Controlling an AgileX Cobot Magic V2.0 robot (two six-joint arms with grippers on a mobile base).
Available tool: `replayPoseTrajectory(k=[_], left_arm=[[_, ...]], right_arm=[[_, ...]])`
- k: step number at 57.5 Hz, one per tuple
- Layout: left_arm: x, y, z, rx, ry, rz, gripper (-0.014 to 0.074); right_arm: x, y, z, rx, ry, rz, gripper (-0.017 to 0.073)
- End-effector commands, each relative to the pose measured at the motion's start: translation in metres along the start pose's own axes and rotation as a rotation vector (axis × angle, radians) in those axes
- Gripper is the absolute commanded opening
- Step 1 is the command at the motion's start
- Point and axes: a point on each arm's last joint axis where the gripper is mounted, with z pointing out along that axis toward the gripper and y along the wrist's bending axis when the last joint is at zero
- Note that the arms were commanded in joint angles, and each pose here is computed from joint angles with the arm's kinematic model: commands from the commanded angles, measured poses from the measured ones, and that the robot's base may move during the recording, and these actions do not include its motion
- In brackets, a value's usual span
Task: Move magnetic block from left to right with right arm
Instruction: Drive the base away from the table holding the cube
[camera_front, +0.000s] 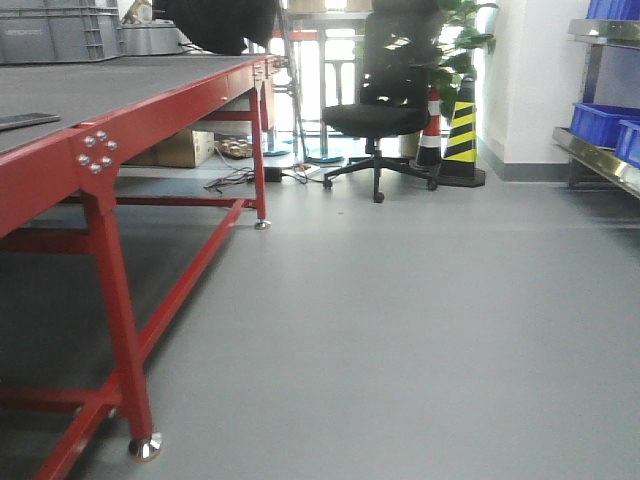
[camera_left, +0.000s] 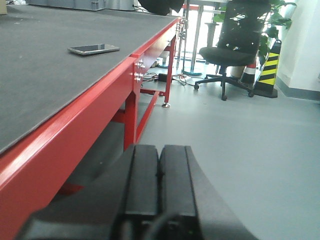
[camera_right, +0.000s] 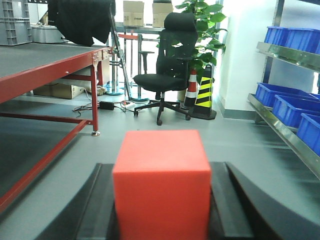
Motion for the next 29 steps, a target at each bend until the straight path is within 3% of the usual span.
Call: replayPoseTrajectory(k=[1, 29], left_arm=[[-0.0052, 0.0001, -0.0004, 0.001, -0.082, -0.009, -0.0117], [-0.0052, 0.0001, -0.0004, 0.001, -0.082, -0.009, -0.0117]], right_arm=[[-0.0181, 0.0001, -0.0004, 0.002, -0.118, -0.017, 0.0233], [-0.0181, 0.0001, -0.0004, 0.002, -0.118, -0.017, 0.0233]])
